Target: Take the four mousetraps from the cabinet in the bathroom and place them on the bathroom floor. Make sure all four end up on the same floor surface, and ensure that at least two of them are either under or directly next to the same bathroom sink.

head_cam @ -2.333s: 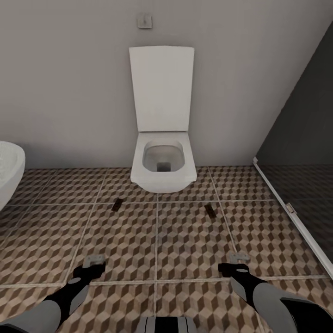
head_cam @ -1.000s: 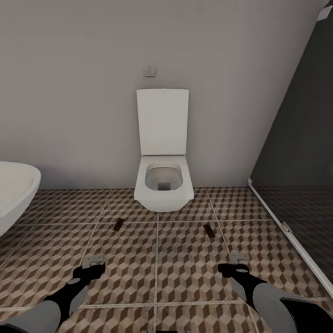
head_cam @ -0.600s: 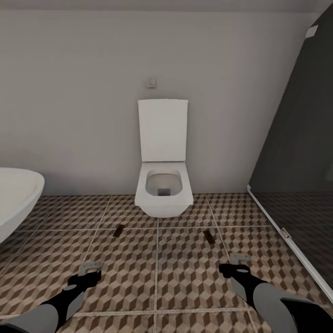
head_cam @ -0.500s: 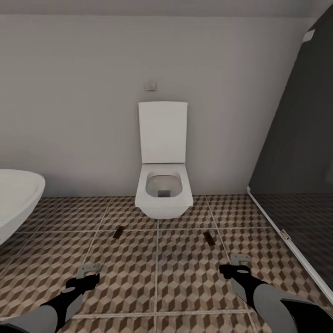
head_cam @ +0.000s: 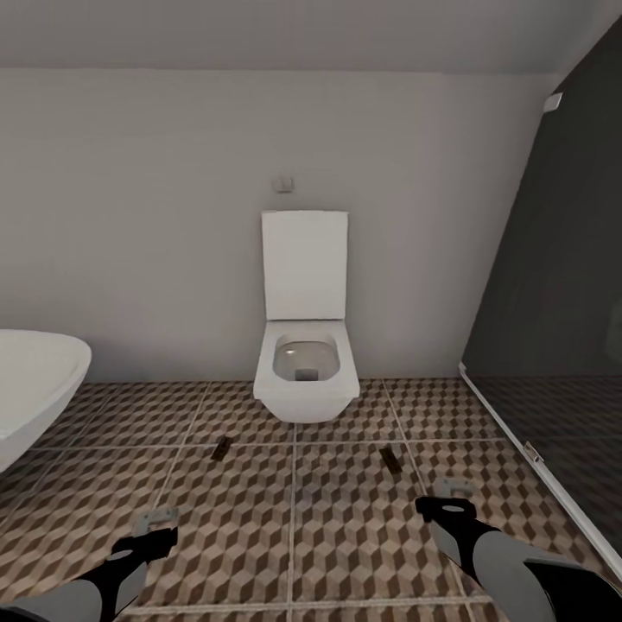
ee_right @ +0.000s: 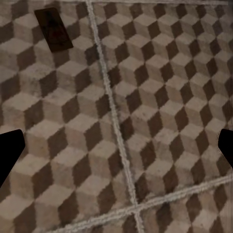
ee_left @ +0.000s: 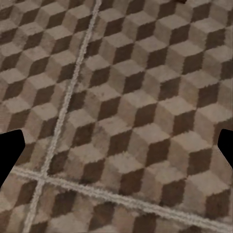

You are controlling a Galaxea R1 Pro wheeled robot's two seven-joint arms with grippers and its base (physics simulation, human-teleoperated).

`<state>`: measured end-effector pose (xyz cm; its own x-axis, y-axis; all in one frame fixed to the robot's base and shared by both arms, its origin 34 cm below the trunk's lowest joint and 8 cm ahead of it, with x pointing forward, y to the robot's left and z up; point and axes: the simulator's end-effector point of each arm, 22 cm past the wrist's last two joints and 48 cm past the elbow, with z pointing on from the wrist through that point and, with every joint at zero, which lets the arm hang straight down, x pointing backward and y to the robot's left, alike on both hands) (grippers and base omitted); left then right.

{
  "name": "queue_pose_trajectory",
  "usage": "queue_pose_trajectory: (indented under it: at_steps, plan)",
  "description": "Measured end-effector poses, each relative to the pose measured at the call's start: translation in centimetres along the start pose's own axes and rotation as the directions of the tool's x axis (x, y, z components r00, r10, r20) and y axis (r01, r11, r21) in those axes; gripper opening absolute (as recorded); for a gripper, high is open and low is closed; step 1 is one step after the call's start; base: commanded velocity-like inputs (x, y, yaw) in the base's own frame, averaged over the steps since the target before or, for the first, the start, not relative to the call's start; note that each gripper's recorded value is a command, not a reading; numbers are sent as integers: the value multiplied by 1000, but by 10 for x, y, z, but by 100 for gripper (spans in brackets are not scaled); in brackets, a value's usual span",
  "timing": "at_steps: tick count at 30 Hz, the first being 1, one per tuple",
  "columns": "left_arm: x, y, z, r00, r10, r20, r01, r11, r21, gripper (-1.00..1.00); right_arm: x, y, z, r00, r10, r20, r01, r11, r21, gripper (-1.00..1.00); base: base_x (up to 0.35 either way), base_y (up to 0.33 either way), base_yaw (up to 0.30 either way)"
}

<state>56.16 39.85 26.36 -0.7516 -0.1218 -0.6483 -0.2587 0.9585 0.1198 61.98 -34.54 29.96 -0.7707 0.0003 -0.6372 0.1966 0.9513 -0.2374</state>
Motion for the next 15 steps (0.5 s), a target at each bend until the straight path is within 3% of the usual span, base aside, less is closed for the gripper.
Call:
queue_pose_trajectory:
  at_steps: [8,15]
  plan:
    - [-12,4,-8,1000,-11,22,11,1000,-2,100,-8,-5,-10,1000,5,18,-6,1000,7,100,0,0,0]
    - [-25,9,-15,999,-29,46,30,1000,-6,100,34,-6,-19,1000,-9,-23,9,1000,1,100,0,0,0]
